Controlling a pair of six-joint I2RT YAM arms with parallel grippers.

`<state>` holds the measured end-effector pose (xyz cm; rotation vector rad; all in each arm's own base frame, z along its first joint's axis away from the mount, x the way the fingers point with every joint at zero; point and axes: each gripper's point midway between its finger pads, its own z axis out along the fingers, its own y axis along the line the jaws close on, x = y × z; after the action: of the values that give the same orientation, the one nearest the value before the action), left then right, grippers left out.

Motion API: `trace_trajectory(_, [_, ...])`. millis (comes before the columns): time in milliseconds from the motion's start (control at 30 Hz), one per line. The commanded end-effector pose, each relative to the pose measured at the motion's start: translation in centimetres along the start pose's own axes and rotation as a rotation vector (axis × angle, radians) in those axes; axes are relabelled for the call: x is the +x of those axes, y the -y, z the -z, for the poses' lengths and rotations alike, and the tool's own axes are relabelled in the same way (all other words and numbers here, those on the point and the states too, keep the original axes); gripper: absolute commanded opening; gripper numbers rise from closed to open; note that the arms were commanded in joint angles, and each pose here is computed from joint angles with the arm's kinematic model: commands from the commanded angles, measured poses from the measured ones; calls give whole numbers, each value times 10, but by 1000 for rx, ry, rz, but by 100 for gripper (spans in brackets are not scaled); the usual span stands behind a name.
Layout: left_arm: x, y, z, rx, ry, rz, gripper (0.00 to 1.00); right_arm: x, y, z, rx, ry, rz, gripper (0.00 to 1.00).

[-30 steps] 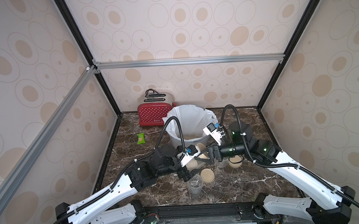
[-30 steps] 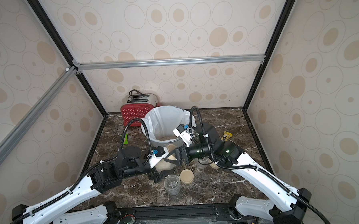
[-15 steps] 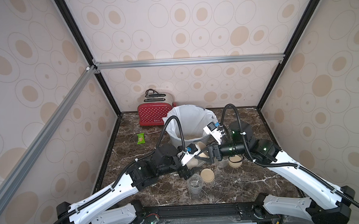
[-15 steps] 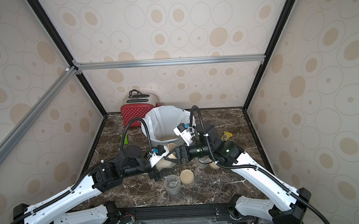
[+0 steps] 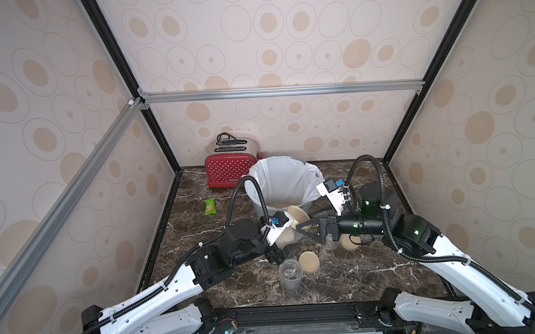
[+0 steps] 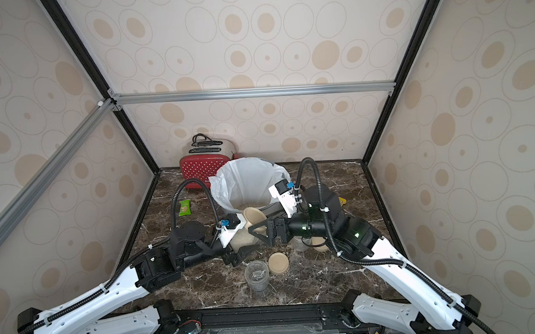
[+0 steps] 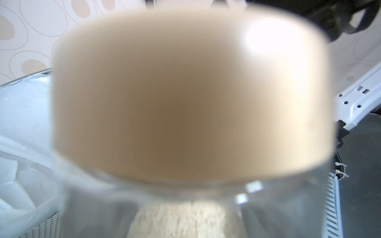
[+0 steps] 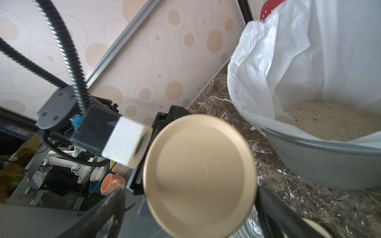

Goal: Empty moldy rice from jars
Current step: Pick up the jar from the center of the board, then unscrew the lid from the jar.

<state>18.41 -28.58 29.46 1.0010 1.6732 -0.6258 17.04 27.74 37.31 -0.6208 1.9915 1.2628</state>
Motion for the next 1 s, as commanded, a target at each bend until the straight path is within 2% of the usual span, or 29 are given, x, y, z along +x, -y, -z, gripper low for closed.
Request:
trace_trajectory(0, [-45, -8, 15, -42, 169, 22, 30, -14, -1, 5, 18, 85, 31, 100])
trace_trajectory(167, [-51, -7, 13, -35, 190, 28, 30, -19, 4, -2, 24, 109, 30, 100])
trace_trajectory(400, [-56, -4, 12, -15, 196, 24, 30, -20, 8, -21, 12, 80, 23, 100])
trace_trajectory(700, [-57, -4, 16, -14, 199, 21, 30, -19, 2, -31, -50, 64, 23, 84])
trace_trajectory(967, [-58, 0, 15, 7, 191, 21, 30, -13, 3, -37, -63, 34, 19, 85])
